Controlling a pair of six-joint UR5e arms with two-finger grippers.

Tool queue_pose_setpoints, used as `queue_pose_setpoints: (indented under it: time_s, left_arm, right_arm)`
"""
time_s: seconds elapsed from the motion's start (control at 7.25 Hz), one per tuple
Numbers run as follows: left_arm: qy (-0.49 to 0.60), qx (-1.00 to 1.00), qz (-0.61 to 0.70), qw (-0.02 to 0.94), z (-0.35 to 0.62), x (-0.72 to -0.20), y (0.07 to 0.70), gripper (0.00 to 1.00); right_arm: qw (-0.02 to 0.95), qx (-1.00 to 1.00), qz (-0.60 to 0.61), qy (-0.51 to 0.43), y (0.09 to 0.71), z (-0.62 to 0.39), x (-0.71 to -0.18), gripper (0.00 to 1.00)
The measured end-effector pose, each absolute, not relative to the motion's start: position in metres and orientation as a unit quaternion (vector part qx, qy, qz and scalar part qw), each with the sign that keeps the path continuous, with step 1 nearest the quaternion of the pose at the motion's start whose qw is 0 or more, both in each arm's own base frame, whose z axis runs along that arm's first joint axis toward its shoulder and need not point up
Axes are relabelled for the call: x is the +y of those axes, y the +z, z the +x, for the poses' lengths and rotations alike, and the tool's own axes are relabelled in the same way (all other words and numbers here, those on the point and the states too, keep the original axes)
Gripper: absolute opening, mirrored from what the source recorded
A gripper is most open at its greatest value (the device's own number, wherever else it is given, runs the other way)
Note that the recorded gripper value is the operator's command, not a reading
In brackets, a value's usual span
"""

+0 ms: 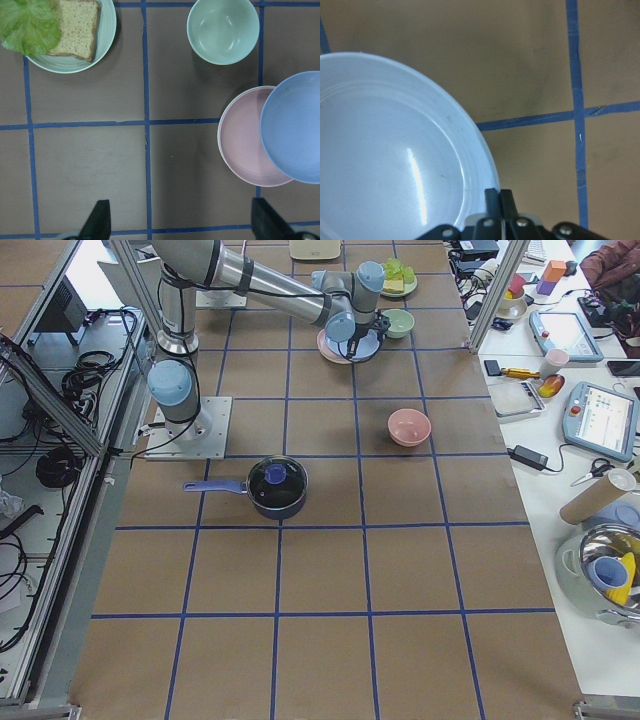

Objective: Stack three plates with pink and blue
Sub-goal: 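Lift the blue plate with the right gripper and carry it toward the pink plate, then lower the blue plate onto the pink plate with the right gripper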

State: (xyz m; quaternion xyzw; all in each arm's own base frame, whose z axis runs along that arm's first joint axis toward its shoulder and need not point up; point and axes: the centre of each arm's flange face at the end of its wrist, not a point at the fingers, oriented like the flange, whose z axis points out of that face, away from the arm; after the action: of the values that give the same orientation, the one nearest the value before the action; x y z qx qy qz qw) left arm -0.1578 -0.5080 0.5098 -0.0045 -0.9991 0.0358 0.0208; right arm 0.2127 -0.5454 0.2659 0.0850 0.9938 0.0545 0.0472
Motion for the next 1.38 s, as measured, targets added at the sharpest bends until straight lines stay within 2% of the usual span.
queue_pose_setpoints:
  time_s: [1.38]
  left_arm:
    - [0.032,-0.999,0.003,0.020,-0.148,-0.502,0.518,1.00]
  right_arm:
    - [0.053,0.992,0.108,0.024,0.237,0.245,-0.522,0.00]
